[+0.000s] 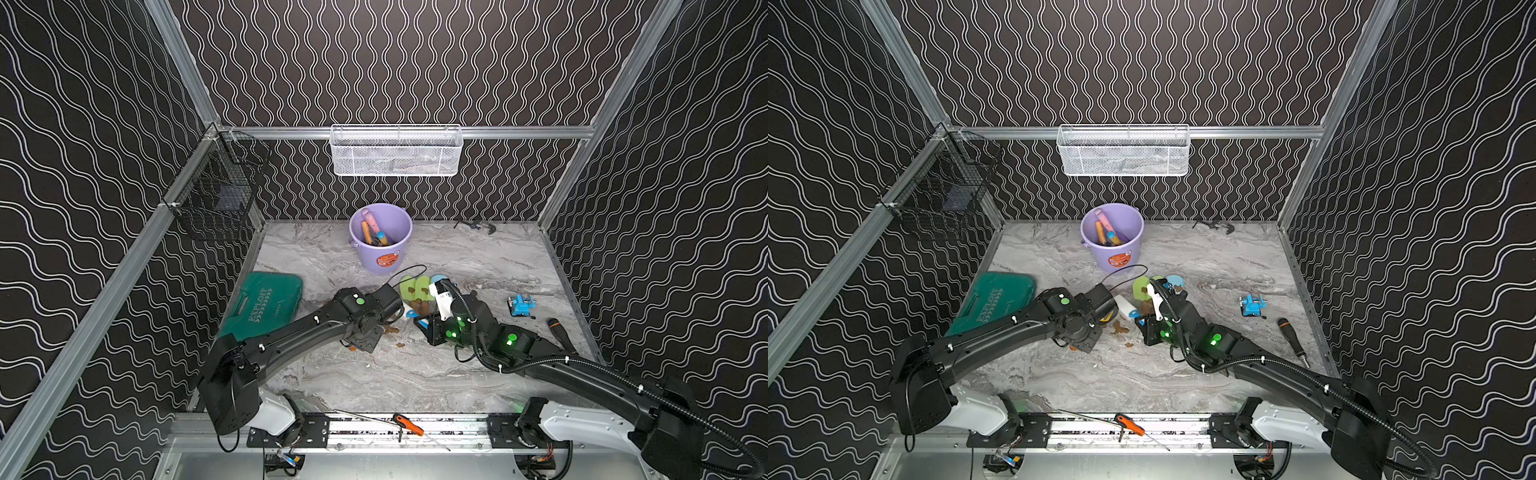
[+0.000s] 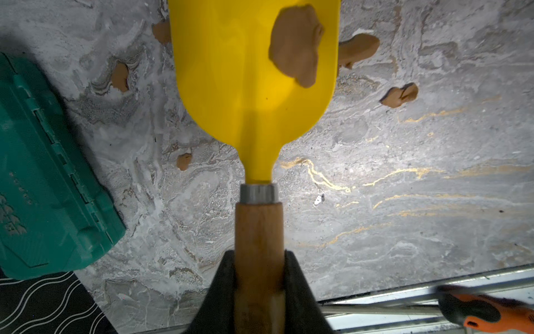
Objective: Brush the soil off the hand trowel and place it into the bucket
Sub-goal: Brush off the soil from the hand trowel.
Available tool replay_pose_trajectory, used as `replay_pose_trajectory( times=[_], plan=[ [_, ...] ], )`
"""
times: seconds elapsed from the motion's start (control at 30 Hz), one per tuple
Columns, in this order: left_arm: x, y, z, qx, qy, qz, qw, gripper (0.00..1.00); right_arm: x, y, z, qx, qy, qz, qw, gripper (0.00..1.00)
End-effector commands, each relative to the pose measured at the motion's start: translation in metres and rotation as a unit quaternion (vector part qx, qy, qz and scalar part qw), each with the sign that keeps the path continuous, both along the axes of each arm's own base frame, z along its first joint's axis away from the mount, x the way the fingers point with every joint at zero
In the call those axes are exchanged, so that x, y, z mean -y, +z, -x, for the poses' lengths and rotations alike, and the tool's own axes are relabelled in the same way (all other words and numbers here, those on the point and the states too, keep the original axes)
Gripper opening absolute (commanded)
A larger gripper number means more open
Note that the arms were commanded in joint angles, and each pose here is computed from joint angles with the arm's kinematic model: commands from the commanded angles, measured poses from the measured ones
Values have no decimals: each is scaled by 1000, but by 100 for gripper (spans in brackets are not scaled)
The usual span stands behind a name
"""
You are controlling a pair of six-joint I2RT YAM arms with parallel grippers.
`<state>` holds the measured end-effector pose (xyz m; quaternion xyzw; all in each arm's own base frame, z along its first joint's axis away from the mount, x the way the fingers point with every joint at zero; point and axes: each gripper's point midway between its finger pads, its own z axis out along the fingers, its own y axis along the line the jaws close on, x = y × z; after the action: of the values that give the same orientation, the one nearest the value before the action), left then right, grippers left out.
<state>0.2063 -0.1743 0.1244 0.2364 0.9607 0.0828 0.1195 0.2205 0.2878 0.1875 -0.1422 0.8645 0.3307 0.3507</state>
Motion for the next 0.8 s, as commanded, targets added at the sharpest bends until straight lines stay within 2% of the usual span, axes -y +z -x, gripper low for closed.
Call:
replay_pose_trajectory(
  times=[0.0,0.13,0.2,0.3,0.37,0.6,0.77],
  plan=[
    [-5,-1,5,-11,2,-4,1000,0,-26,13,12,10,63,-45,997,0],
    [-6,0,6,-13,3,-3,1000,0,-48,6,25,-12,108,-64,992,0],
    [-7,1,5,-10,3,-3,1000,0,-51,-6,23,-30,103,-53,993,0],
    [-12,0,7,-15,5,-9,1000,0,-30,-38,1,-50,15,20,998,0],
    [-16,-2,8,-20,9,-15,1000,0,-16,-46,-10,-45,-26,62,997,0],
    [-25,-10,12,-42,24,-33,998,0,-10,-15,-28,-5,-58,46,997,0],
    [-18,-12,15,-54,23,-13,998,0,-8,1,-30,5,-56,24,998,0]
  ],
)
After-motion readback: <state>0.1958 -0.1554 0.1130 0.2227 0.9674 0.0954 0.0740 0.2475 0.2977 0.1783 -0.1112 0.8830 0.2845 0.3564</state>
